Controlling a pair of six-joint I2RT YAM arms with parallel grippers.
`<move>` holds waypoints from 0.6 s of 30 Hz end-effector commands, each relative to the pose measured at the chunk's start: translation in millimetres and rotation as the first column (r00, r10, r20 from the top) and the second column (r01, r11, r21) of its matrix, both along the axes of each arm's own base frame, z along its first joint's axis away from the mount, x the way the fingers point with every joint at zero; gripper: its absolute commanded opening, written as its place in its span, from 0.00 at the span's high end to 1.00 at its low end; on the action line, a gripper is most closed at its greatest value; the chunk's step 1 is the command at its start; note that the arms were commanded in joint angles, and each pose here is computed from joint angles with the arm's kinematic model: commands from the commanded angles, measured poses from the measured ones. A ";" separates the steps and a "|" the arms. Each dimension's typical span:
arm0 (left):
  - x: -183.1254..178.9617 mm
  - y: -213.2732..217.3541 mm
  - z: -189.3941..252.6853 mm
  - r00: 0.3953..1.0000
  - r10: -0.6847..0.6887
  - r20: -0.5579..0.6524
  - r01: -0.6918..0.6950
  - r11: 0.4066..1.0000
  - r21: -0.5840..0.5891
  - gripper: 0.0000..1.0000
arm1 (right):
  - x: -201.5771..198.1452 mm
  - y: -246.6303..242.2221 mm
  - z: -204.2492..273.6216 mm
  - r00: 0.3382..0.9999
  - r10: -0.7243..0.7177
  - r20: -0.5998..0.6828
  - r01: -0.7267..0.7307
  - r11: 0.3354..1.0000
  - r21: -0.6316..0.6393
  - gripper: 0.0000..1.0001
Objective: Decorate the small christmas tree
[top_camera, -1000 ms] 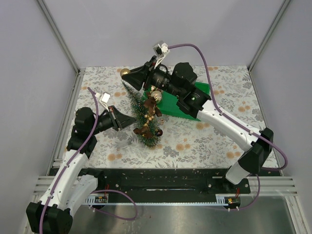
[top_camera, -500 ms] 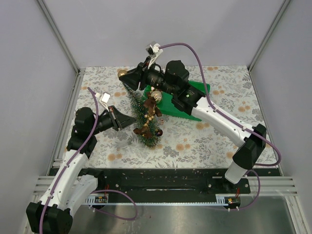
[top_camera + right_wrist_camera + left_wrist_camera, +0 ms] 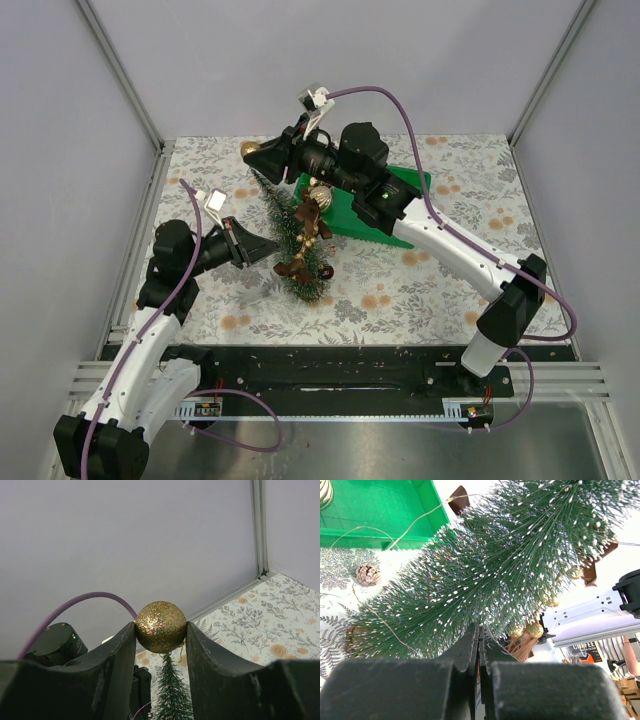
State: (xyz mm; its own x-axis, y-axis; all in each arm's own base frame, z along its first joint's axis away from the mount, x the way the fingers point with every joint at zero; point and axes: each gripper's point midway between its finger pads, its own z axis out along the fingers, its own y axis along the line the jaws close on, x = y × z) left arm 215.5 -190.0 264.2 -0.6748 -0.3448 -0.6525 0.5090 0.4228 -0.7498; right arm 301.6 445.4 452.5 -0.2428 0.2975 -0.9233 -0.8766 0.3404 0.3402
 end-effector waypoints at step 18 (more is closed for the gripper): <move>-1.8 -0.5 6.0 0.999 -0.007 0.039 0.008 1.000 -0.025 1.00 | -37.1 -27.5 46.4 0.994 0.020 0.110 -0.032 0.994 0.106 0.87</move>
State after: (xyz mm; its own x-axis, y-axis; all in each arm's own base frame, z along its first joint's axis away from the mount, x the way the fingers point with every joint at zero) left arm 215.0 -190.2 263.0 -0.6727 -0.3515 -0.6511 0.5104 0.4167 -0.7523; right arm 275.7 421.4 472.5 -0.2020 0.3463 -0.9161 -0.8954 0.3138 0.3160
